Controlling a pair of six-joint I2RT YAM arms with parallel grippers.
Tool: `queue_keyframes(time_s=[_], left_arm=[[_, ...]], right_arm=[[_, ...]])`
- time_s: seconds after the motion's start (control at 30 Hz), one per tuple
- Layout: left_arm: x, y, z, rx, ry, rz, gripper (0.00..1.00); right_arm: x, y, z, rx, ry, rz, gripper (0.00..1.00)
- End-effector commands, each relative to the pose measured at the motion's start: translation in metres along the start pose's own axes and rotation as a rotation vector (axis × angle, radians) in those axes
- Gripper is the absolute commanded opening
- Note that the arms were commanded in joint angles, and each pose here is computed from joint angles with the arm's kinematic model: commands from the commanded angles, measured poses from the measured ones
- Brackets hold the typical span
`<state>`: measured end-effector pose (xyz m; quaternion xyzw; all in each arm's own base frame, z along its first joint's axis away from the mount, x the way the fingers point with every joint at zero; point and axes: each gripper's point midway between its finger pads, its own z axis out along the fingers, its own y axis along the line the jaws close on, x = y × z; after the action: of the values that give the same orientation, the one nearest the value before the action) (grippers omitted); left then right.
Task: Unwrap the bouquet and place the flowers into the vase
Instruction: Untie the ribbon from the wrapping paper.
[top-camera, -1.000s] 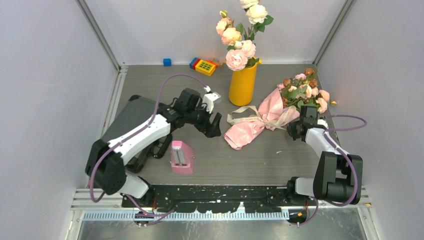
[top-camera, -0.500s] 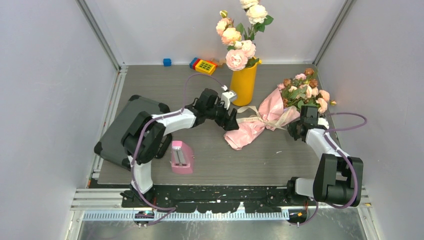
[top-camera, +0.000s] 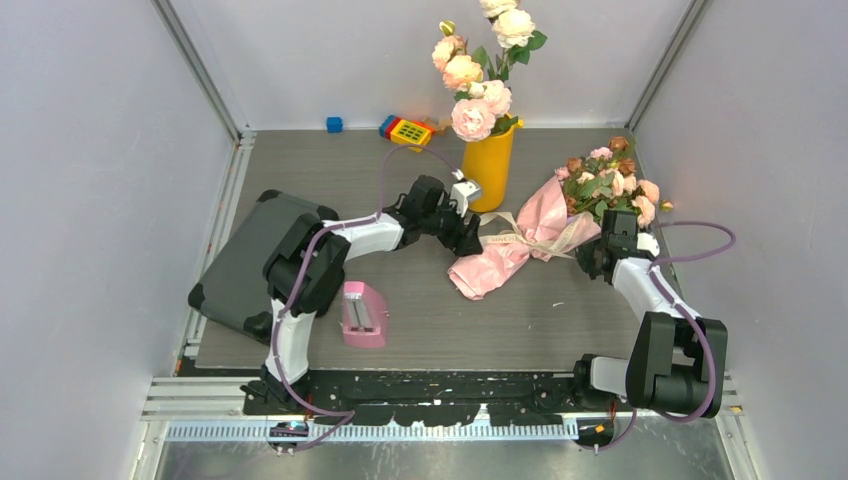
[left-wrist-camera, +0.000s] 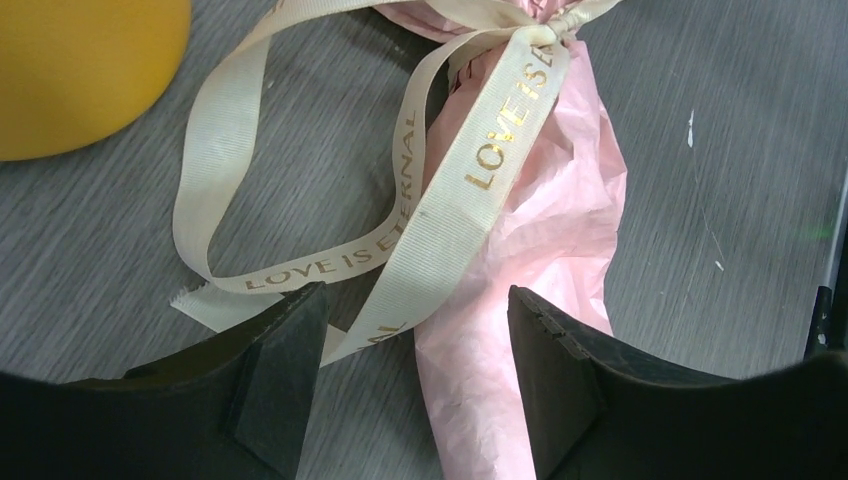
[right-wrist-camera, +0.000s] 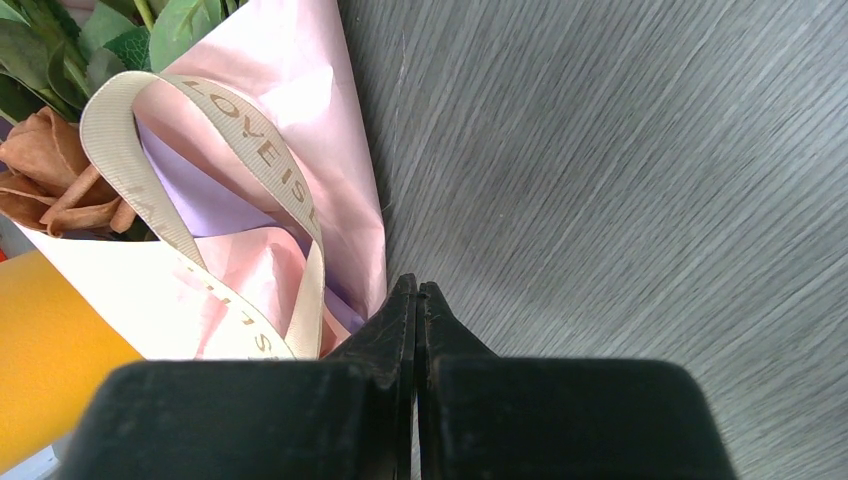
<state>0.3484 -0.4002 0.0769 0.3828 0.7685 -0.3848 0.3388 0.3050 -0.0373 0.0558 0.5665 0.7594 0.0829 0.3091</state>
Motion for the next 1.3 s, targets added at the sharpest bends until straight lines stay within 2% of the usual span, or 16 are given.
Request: queue_keyframes(time_s=[0.0,0.3,0.63,1.0,1.27], left_arm=[[-0.026,-0.004,0.003,0.034,-0.071,0.055,0.66],[-0.023,-0.014,0.0,0.073,-0.086,0.033,0.49],[-0.019,-0.013,0.003,0.077,-0.07,0.022,0.42],[-0.027,-0.02,-0.002,0.099,-0.069,0.021,0.0],[-0.031,-0.019,-0.014,0.053,-0.07,0.027,0.0]], right_arm=[[-0.017,0.021,-0.01,-0.058,-0.047,-0.005,0.0],[-0.017,0.021,-0.009,-0.053,-0.044,-0.012,0.0],[-0.016,0.02,-0.009,-0.051,-0.041,-0.017,0.0],[-0.016,0.021,-0.009,-0.054,-0.041,-0.019,0.0],[-0.02,0.019,-0.013,-0.054,-0.064,-0.035,0.0]])
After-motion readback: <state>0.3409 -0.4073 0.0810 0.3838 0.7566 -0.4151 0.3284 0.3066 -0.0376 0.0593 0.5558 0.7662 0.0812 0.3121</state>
